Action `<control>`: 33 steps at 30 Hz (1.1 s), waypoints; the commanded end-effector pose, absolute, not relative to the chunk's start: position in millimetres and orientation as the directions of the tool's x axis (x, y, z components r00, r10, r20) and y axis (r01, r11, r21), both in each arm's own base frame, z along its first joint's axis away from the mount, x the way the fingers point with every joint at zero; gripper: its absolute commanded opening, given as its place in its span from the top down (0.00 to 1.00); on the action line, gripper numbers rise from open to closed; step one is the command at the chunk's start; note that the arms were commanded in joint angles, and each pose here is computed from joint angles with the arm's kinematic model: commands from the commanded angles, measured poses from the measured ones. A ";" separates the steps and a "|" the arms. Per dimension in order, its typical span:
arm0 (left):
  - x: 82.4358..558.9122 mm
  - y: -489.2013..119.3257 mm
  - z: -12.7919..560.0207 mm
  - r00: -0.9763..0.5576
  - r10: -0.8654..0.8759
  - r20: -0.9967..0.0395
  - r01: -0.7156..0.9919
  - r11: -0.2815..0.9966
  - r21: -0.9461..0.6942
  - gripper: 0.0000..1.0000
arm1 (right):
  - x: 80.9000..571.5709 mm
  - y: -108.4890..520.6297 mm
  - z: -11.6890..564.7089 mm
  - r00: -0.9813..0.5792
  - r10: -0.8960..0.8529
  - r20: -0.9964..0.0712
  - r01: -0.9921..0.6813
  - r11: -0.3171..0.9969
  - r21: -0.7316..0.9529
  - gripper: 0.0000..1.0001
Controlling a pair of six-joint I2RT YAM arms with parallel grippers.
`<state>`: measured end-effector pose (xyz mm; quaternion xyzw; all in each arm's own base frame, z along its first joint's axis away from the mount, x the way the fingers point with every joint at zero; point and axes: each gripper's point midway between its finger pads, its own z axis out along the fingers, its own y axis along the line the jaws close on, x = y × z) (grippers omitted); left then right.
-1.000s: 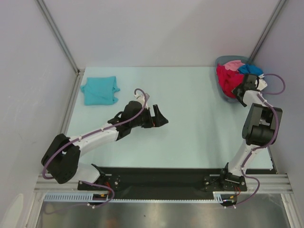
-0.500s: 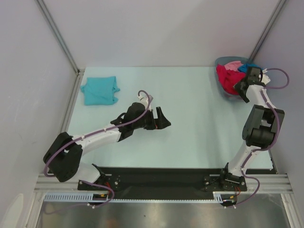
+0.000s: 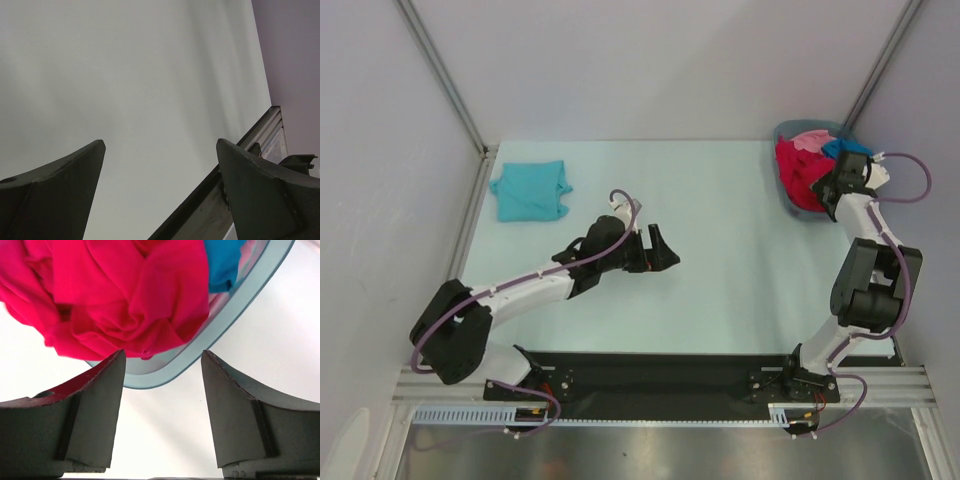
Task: Fold and stack the t-shirts
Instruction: Grab the tshirt from the pile
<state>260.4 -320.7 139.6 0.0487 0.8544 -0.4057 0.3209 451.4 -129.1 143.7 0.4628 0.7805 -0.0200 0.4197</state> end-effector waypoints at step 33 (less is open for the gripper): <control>264.9 -317.5 176.1 -0.733 -0.203 -0.649 0.385 0.663 -0.642 0.00 | 514.5 -144.3 126.6 -0.214 0.705 -0.677 0.724 0.579 0.374 0.31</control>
